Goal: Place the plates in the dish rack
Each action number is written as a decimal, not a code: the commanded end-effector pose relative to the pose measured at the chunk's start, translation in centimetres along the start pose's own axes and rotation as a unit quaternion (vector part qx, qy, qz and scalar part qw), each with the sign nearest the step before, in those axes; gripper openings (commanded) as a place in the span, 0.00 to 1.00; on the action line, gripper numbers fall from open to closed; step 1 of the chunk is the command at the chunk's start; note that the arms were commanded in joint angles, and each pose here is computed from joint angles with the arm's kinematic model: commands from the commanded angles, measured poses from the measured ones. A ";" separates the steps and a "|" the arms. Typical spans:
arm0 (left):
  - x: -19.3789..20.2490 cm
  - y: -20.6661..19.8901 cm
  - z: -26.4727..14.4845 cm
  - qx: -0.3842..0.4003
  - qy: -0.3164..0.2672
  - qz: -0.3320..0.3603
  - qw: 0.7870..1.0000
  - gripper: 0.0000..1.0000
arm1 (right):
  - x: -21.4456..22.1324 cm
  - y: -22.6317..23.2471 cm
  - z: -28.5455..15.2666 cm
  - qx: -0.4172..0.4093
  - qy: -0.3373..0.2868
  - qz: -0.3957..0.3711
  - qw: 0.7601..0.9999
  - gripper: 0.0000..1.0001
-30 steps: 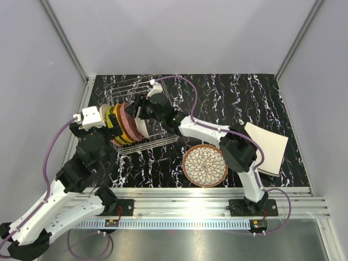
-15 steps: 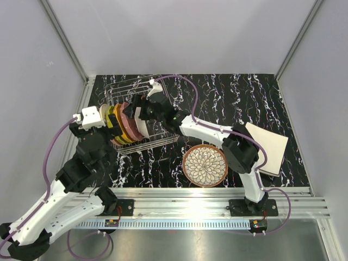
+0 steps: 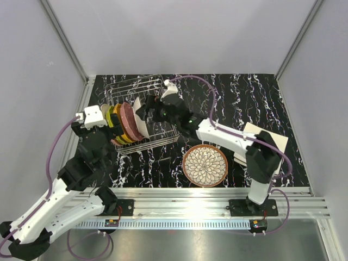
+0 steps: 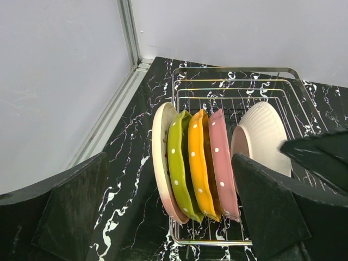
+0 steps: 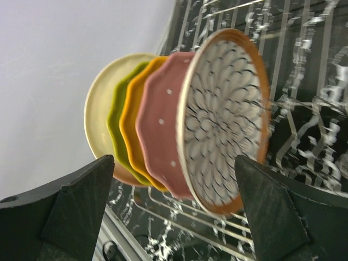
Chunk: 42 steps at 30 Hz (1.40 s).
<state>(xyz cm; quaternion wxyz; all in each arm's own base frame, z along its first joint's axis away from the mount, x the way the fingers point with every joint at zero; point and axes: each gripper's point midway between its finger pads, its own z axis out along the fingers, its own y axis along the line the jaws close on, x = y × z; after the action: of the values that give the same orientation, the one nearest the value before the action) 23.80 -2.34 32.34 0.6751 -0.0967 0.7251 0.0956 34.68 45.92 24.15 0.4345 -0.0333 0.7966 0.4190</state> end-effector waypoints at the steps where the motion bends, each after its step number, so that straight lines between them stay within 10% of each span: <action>1: -0.9 -0.1 0.1 -0.005 -0.011 -0.023 1.000 0.99 | -3.9 0.3 -4.4 0.010 -0.047 -0.016 0.999 1.00; 20: -0.2 -0.2 1.1 -0.023 0.002 -0.003 1.000 0.99 | 10.0 -9.6 -23.8 0.161 0.122 -0.230 0.952 1.00; 42: 0.2 -0.3 1.6 -0.023 0.008 0.003 1.000 0.99 | 21.7 -15.1 -22.4 0.310 0.231 -0.328 0.862 0.72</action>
<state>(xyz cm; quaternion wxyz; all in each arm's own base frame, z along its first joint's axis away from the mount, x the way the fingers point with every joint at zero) 25.12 -1.94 31.02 0.6539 -0.0963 0.7385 0.1331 11.77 26.60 3.60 0.3072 -0.2738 0.9109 -0.0318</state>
